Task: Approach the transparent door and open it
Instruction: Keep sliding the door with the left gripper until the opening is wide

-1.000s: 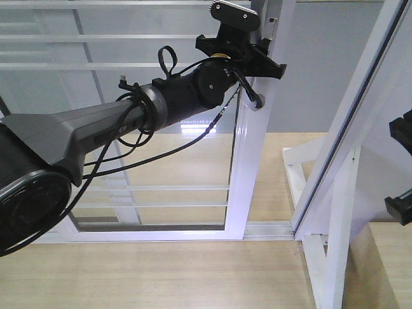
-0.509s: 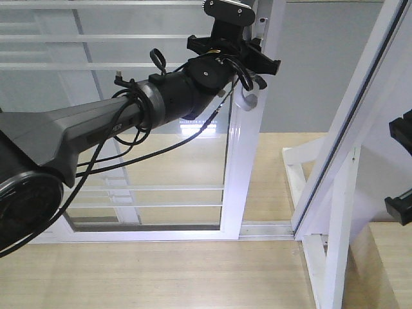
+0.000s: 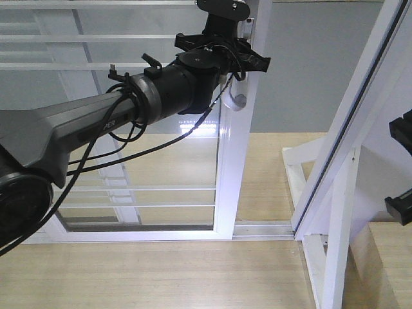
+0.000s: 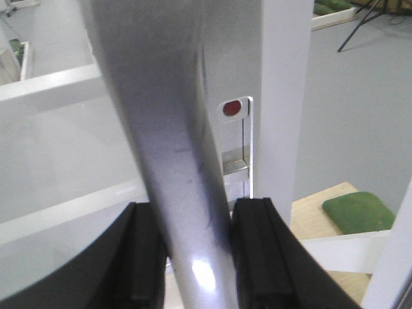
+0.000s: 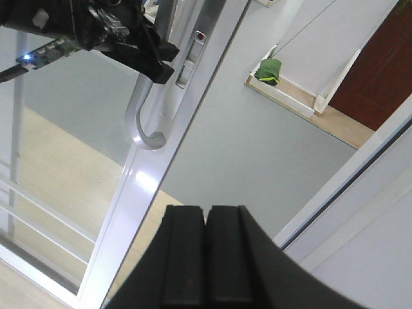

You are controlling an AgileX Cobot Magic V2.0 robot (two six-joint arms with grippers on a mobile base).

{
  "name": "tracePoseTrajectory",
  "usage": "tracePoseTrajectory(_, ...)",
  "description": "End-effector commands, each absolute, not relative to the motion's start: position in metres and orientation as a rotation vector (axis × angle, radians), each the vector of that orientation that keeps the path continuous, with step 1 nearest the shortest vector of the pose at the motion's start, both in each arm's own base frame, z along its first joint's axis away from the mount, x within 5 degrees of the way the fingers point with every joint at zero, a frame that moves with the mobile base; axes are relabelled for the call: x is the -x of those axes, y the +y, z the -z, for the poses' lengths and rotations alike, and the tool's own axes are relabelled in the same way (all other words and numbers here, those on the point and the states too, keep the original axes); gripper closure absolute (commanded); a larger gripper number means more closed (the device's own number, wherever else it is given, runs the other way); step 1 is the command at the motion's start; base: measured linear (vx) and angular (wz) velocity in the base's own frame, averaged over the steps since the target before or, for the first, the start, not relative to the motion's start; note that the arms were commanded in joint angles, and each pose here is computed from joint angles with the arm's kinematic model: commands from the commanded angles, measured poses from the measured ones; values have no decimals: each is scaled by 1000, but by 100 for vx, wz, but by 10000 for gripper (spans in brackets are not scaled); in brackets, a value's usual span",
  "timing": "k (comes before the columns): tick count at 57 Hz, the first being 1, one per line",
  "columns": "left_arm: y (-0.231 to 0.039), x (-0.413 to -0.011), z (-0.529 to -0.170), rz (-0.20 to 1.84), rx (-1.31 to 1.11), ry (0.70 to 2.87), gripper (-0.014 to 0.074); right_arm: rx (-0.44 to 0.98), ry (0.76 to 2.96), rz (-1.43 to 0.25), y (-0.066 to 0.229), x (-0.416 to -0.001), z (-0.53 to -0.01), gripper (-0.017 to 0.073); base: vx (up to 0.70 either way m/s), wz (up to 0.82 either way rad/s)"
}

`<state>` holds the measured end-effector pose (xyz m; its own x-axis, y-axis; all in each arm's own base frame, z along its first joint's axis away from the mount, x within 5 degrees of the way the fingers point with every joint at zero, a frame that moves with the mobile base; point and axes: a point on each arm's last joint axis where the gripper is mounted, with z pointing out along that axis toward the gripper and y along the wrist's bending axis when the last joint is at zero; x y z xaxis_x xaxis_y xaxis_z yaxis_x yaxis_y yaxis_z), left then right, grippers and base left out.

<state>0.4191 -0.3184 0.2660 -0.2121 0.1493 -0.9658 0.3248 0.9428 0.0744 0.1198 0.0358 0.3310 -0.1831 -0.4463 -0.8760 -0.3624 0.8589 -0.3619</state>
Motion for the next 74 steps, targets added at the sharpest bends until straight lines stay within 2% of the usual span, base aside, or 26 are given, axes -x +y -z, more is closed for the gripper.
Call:
tracePoseTrajectory(1,-281,-416,-336,-32,-193,1657,594,588,1688,85,37,-121,-348,565,0,0)
tracePoseTrajectory(12,-276,-415,-339,-85,-204,1676,594,588,1688,85,37,-121,-348,565,0,0)
tracePoseTrajectory(28,-253,-419,-346,-121,-166,1745,594,588,1688,85,37,-121,-348,565,0,0)
tracePoseTrajectory(48,-239,-417,-362,-202,-167,1727,594,586,1688,82,37,-121,-348,565,0,0)
tracePoseTrajectory(74,-222,-421,-363,-315,-156,1740,594,578,1691,71,37,-121,-348,565,0,0)
